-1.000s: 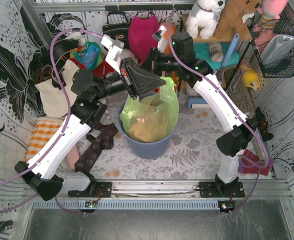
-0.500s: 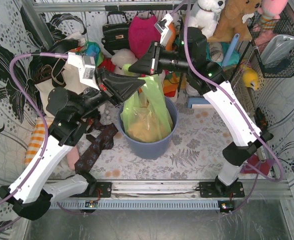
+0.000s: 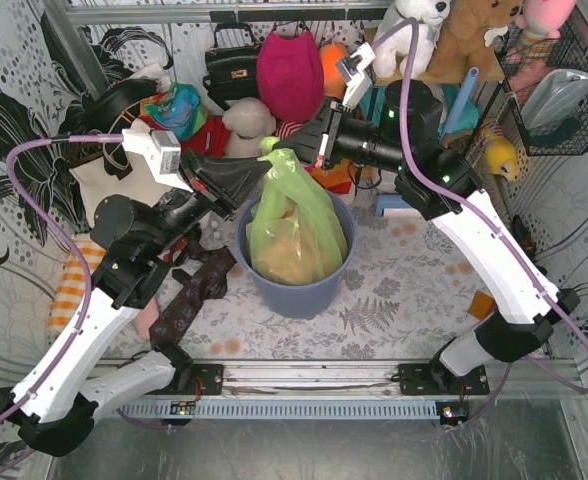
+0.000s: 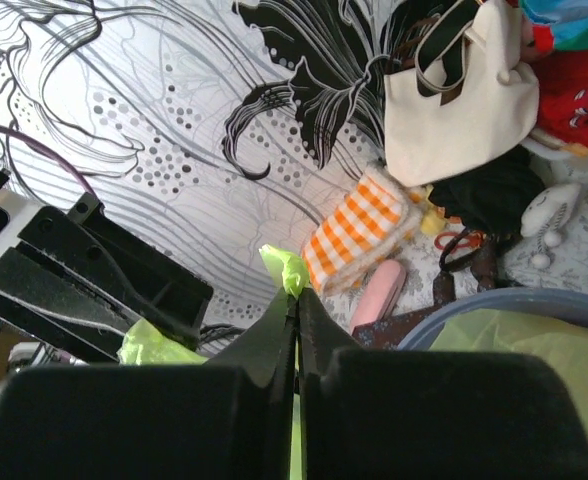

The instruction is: Tie the trash bag

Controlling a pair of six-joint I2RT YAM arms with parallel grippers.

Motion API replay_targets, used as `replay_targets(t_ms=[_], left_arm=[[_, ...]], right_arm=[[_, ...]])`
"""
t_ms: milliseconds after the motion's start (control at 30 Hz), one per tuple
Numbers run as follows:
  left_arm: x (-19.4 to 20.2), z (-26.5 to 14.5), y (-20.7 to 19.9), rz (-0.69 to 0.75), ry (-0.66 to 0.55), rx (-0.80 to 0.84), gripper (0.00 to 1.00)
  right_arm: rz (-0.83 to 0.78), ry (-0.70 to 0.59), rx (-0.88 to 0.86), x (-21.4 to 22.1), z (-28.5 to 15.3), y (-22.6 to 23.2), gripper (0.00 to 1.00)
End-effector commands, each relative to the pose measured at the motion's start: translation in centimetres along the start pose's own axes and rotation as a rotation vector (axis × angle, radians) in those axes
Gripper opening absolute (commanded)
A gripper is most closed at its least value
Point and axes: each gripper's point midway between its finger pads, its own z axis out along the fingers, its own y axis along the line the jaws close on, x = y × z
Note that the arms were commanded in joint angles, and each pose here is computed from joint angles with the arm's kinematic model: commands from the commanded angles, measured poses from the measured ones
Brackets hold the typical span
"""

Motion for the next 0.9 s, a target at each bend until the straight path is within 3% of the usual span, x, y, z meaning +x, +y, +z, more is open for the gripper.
replay_targets(t_ms=[0, 167, 500, 633, 867], left_arm=[[-1.5, -0.4, 0.2, 0.034, -0.061, -0.027, 0.0], [-1.3, -0.8, 0.1, 0.026, -0.06, -0.031, 0.0], [0.4, -0.9, -0.3, -0.004, -0.02, 0.007, 0.0], [1.2, -0.6, -1.5, -0.023, 0.011, 0.09, 0.0], [2.0, -0.6, -2.4, -0.034, 0.046, 0.15, 0.0]], right_arm=[[-0.006, -0.108, 0.007, -0.7, -1.3, 0.2, 0.0], [-0.052, -0.281, -0.054, -0.5, -3.4, -0.3, 0.0], [-0.139, -0.429, -0.132, -1.7, -4.8, 0.6, 0.0], [-0.137, -0.44, -0.16, -2.6, -3.9, 1.2, 0.0], [-0.097, -0.346, -0.215, -2.8, -0.7, 2.6, 0.0]])
